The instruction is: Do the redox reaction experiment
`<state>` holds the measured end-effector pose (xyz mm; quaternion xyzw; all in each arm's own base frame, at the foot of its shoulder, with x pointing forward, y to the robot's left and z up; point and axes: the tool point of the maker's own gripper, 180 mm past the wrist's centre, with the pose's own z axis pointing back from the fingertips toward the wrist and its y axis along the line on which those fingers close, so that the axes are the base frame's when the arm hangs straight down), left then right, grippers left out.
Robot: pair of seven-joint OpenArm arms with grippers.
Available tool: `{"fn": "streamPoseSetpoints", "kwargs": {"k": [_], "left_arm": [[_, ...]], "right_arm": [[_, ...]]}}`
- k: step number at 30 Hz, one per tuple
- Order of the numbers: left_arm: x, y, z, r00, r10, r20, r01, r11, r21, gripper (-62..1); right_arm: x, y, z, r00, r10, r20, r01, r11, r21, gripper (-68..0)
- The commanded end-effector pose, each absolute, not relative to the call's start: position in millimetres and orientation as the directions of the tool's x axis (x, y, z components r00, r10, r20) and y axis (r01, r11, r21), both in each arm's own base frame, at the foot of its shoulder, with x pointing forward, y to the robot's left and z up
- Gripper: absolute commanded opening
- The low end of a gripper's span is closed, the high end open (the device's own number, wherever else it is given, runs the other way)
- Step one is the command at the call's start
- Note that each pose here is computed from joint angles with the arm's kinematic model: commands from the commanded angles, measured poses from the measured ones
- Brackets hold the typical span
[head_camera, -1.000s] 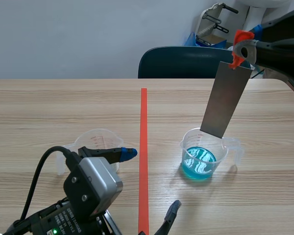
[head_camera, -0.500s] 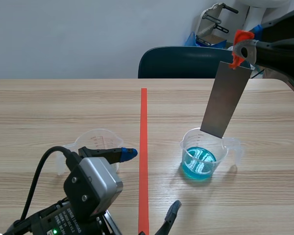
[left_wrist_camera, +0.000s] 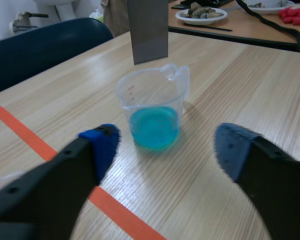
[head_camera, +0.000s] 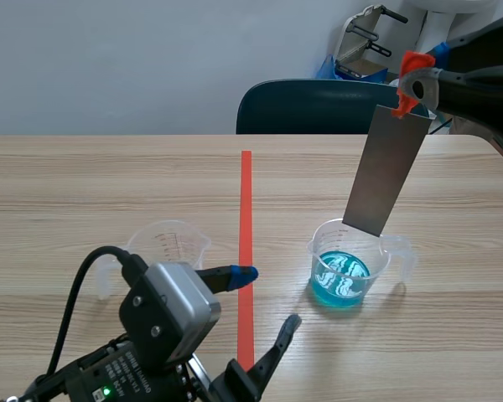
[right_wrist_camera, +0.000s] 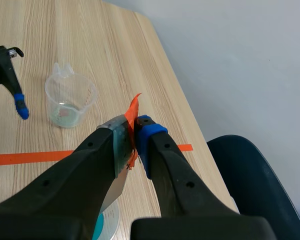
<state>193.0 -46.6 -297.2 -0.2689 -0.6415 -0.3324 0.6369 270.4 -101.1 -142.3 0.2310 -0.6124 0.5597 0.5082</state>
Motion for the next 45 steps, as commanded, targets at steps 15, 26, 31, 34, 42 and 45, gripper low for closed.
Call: {"fn": "streamPoseSetpoints", "kwargs": {"k": [15,26,31,34,42,45], "left_arm": [[256,-85,-302,-0.036,-0.056,0.998,0.745,0.663,0.064,-59.1],[282,-109,-304,-0.038,-0.012,0.999,0.732,0.68,0.036,-59.1],[286,-116,-302,-0.036,0.0,0.999,0.731,0.682,0.026,-59.1],[288,-119,-301,-0.035,0.007,0.999,0.728,0.685,0.021,-59.1],[290,-121,-298,-0.042,0.012,0.999,0.724,0.69,0.022,-59.1],[291,-120,-300,-0.038,0.005,0.999,0.723,0.69,0.024,-59.1]], "right_arm": [[271,-101,-131,-0.398,0.265,0.878,-0.845,0.265,-0.464,-66.7],[271,-101,-131,-0.398,0.265,0.878,-0.845,0.265,-0.464,-66.7],[271,-101,-131,-0.398,0.265,0.878,-0.845,0.265,-0.464,-66.7],[271,-101,-131,-0.398,0.265,0.878,-0.845,0.265,-0.464,-66.7],[271,-101,-131,-0.398,0.265,0.878,-0.845,0.265,-0.464,-66.7],[271,-101,-131,-0.398,0.265,0.878,-0.845,0.265,-0.464,-66.7]]}}
